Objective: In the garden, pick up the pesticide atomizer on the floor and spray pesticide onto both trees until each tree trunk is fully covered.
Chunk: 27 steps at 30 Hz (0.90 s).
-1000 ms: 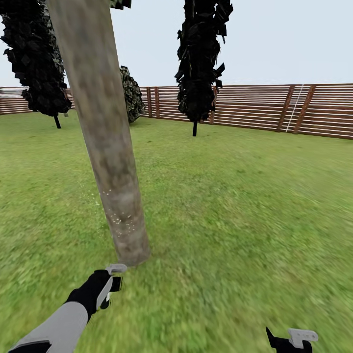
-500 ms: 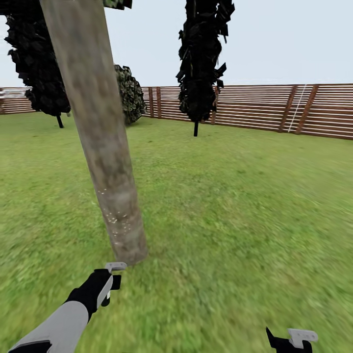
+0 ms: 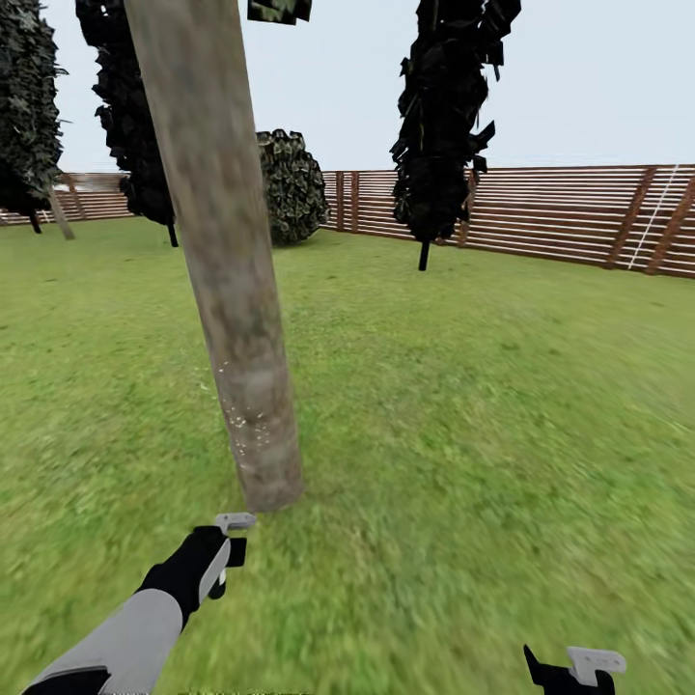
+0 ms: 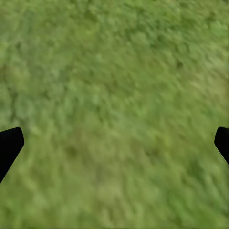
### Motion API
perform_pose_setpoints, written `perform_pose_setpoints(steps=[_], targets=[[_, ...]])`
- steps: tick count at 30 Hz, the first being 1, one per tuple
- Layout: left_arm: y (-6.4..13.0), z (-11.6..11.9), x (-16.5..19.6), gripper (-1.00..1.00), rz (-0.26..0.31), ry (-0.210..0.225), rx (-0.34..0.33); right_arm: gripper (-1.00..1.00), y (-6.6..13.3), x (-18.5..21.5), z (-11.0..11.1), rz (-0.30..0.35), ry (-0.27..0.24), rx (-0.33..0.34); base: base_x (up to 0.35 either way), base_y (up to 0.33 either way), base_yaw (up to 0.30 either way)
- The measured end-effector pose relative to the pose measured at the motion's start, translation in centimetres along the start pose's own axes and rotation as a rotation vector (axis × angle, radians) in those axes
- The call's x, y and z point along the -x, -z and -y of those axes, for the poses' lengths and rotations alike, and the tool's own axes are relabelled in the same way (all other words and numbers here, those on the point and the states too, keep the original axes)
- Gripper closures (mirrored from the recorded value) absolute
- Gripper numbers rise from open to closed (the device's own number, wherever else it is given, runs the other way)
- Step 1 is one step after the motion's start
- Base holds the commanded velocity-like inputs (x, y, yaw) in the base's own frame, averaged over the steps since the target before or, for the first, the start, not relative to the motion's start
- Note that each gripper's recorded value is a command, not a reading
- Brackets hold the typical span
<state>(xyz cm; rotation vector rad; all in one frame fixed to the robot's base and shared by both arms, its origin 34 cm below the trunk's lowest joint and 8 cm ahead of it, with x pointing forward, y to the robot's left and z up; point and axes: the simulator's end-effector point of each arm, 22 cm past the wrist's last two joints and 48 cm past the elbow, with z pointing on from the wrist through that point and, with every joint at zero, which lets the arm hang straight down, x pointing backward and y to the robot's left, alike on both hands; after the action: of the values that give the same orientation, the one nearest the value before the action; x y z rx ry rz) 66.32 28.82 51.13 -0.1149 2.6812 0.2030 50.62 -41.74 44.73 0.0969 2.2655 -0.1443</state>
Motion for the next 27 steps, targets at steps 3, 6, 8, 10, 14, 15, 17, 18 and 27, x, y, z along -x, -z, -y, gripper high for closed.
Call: perform_pose_setpoints(steps=[3, 6, 8, 10, 14, 15, 17, 18, 27], targets=[[0.2, 1.6, 0.2, 1.00, 0.002, -0.002, -0.020, -1.00, 0.0, 0.0, 0.0, 0.000, 0.000, 0.000, 0.000, -0.271, 0.093], [0.6, 3.4, 0.2, 1.00, 0.001, -0.007, -0.045, -1.00, 0.0, 0.0, 0.0, 0.000, 0.000, 0.000, 0.000, -0.243, 0.014], [1.0, 4.7, 0.7, 1.00, 0.010, -0.018, -0.061, -1.00, 0.0, 0.0, 0.0, 0.000, 0.000, 0.000, 0.000, -0.055, 0.002], [2.6, 4.9, 4.9, 1.00, 0.101, -0.024, -0.061, -1.00, 0.0, 0.0, 0.0, 0.000, 0.000, 0.000, 0.000, -0.004, 0.000], [7.0, 3.8, 11.5, 1.00, 0.183, 0.001, -0.055, -1.00, 0.0, 0.0, 0.0, 0.000, 0.000, 0.000, 0.000, 0.000, 0.000], [8.1, 3.5, 12.8, 1.00, 0.206, 0.006, -0.053, -1.00, 0.0, 0.0, 0.0, 0.000, 0.000, 0.000, 0.000, 0.000, 0.000], [9.6, 3.1, 14.6, 1.00, 0.234, 0.016, -0.052, -1.00, 0.0, 0.0, 0.0, 0.000, 0.000, 0.000, 0.000, 0.000, 0.000], [10.1, 3.0, 15.1, 1.00, 0.245, 0.019, -0.052, -1.00, 0.0, 0.0, 0.0, 0.000, 0.000, 0.000, 0.000, 0.000, 0.000], [13.0, 2.4, 17.3, 1.00, 0.242, 0.025, -0.053, -1.00, 0.0, 0.0, 0.0, 0.000, 0.000, 0.000, 0.000, 0.000, 0.000]])
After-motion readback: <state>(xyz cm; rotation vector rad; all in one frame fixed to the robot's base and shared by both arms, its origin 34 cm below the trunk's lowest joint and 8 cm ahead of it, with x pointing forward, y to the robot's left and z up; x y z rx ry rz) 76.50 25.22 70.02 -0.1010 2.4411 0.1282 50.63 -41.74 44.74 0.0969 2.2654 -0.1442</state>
